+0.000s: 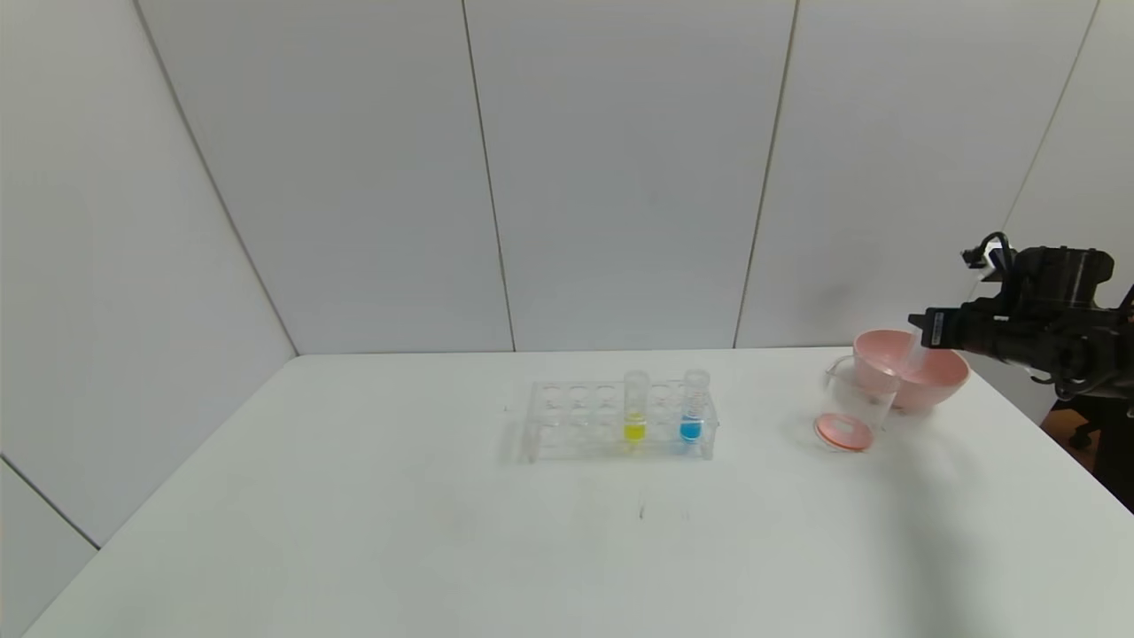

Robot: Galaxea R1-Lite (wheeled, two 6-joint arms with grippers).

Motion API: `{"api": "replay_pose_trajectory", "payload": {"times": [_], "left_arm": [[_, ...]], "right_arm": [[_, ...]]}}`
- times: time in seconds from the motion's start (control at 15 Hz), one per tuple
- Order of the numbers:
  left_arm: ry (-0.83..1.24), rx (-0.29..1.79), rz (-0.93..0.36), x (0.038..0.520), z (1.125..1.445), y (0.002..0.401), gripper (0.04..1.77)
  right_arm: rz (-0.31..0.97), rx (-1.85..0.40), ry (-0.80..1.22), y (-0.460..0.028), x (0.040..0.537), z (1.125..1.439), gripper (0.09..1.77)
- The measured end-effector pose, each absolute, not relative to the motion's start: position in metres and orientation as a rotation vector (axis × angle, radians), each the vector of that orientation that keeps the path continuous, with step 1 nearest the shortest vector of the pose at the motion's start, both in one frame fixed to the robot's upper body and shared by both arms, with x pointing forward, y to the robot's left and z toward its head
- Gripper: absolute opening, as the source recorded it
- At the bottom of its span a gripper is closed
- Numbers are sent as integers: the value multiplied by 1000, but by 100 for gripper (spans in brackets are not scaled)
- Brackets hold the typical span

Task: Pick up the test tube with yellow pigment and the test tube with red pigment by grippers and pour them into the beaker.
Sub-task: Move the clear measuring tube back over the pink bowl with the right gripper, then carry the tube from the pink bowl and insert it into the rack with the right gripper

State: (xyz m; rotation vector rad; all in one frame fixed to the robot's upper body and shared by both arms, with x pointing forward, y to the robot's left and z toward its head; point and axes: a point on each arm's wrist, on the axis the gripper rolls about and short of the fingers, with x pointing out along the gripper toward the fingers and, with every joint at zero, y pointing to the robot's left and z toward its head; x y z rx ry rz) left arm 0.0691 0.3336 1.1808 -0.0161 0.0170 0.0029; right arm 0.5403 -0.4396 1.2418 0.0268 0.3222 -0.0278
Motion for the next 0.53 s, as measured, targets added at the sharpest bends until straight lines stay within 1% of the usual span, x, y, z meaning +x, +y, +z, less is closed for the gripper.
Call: {"api": "replay_pose_trajectory", "payload": {"times": [0.07, 0.27, 0.4, 0.53], "left_arm": [[17, -17, 3, 69, 1181, 334, 172], [17, -17, 3, 69, 1181, 334, 172], [17, -17, 3, 69, 1181, 334, 172], [17, -17, 3, 69, 1181, 334, 172]], "right_arm": [[-26, 23, 324, -440, 540, 1241, 50], [-25, 17, 324, -439, 540, 1241, 88], [-25, 17, 322, -439, 540, 1242, 107], [-24, 12, 322, -439, 540, 1242, 121]]}}
